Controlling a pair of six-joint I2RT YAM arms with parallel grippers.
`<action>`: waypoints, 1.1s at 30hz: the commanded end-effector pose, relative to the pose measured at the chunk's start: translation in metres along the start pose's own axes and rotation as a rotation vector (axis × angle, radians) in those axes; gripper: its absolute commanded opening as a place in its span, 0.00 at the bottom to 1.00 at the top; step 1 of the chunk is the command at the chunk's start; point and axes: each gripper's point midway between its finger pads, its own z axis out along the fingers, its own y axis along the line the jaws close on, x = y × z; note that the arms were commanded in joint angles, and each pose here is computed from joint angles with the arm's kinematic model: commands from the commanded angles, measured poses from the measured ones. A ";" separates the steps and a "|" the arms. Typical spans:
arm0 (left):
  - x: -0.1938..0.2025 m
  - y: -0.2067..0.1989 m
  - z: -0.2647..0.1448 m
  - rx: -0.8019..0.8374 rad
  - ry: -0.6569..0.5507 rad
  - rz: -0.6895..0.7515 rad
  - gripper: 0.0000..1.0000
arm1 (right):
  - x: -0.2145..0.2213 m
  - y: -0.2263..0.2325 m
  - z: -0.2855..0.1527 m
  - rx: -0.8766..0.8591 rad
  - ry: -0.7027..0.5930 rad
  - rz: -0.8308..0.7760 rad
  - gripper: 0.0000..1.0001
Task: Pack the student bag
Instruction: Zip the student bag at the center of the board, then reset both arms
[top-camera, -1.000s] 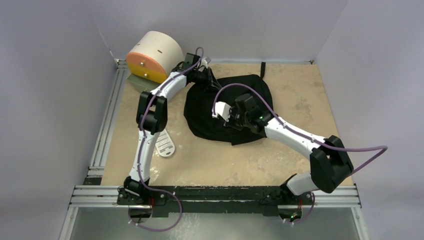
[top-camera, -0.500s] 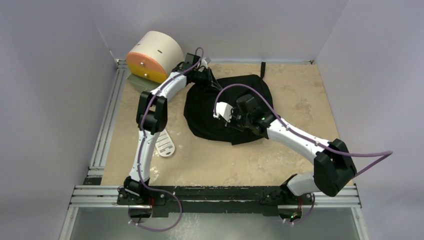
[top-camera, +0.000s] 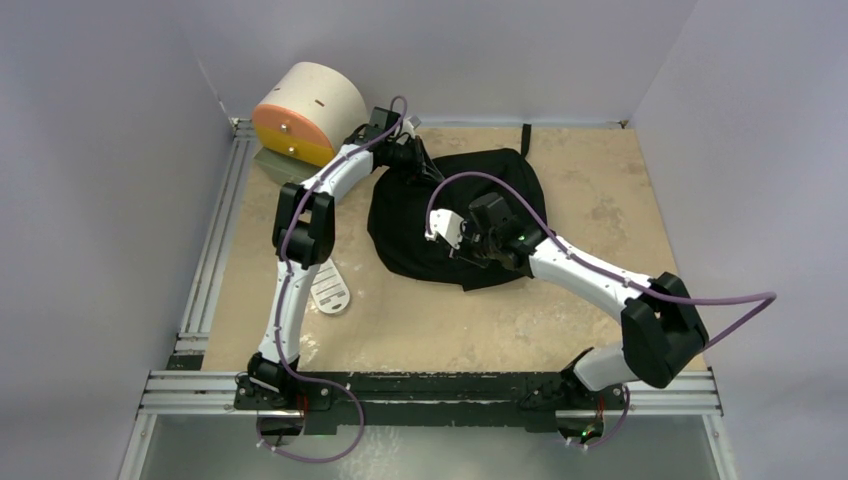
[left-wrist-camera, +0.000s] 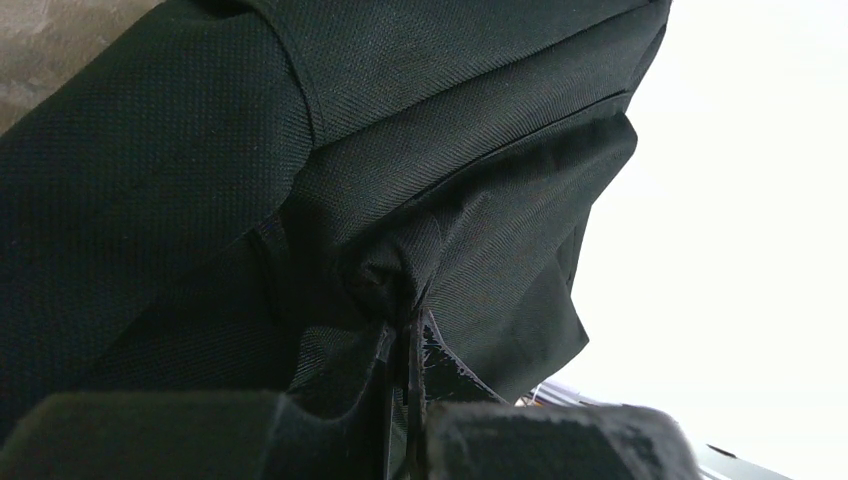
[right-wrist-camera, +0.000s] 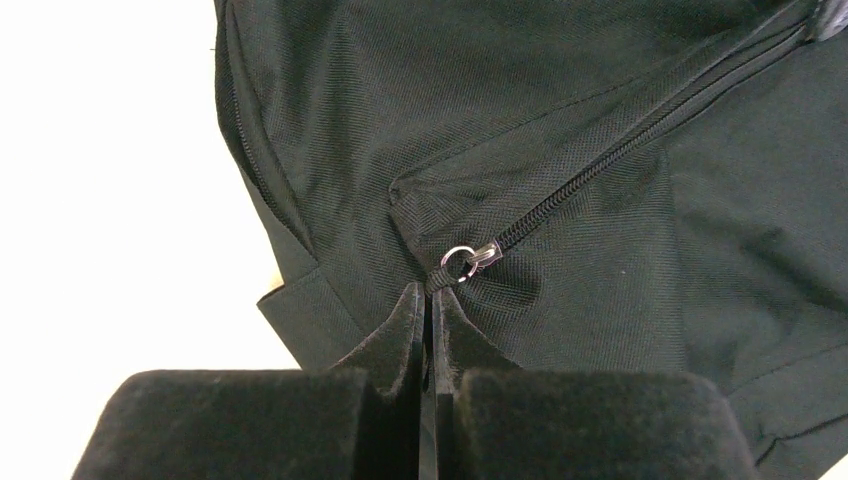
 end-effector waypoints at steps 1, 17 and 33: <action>-0.096 0.019 -0.048 -0.061 -0.335 0.077 0.00 | 0.057 0.083 -0.013 -0.285 0.219 0.109 0.00; -0.080 -0.014 -0.064 0.077 -0.289 0.196 0.09 | -0.016 0.046 -0.014 -0.124 -0.129 0.073 0.13; -0.026 -0.079 -0.122 0.147 -0.323 0.394 0.59 | -0.094 -0.064 -0.116 0.490 -0.602 0.456 0.52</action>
